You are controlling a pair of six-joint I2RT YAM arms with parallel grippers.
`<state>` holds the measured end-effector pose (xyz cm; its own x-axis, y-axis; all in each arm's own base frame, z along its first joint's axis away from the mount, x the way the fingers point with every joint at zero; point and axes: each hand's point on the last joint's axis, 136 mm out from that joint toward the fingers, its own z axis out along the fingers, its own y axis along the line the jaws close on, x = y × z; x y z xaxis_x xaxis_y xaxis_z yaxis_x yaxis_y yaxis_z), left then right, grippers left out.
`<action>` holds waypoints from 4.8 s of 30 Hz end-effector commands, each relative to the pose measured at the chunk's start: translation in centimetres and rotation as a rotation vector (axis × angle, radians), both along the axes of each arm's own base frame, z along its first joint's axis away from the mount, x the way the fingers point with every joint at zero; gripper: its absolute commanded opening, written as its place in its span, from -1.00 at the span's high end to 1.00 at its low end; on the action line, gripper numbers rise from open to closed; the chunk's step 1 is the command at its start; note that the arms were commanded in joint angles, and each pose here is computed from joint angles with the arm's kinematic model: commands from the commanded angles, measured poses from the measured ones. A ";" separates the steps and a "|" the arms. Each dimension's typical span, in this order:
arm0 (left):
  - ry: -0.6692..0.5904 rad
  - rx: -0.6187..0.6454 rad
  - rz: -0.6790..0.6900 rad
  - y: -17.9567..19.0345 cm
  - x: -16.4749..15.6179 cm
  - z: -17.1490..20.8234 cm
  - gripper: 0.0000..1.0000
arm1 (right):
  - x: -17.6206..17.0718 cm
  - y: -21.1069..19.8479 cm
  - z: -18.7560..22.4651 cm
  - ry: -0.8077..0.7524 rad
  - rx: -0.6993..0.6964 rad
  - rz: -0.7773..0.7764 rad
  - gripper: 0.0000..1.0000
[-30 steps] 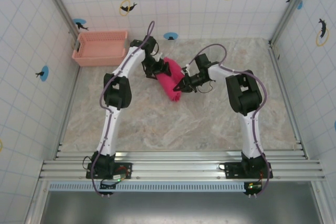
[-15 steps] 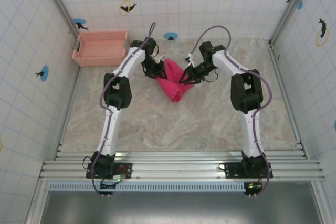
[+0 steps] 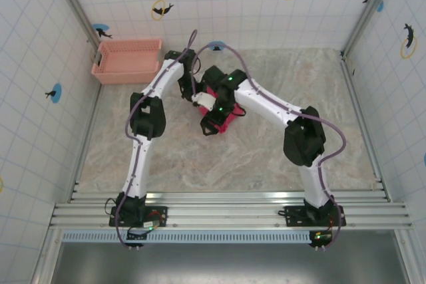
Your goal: Roll up the long pants
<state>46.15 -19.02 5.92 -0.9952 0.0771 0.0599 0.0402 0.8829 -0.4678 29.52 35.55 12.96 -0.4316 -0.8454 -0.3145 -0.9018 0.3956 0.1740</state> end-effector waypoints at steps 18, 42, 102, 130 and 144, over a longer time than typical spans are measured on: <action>0.111 0.023 -0.022 1.0 -3.6 1.0 0.96 | 5.2 -0.8 -8.7 -0.257 -0.302 0.012 -0.68; -0.038 0.140 0.038 5.6 -7.1 6.5 -0.95 | 10.0 -3.0 -5.0 0.557 0.757 -0.591 0.53; -0.192 -0.706 0.416 -5.3 8.3 -3.5 -0.23 | 7.6 -0.5 -12.3 0.903 0.688 -0.623 0.44; -0.670 -0.799 0.592 -0.8 19.4 16.5 1.00 | 5.1 -22.5 -12.5 0.824 0.481 -1.048 -0.58; -1.115 -0.734 0.782 16.1 19.7 32.4 1.00 | 5.1 -19.4 -12.3 0.864 0.503 -0.949 -0.55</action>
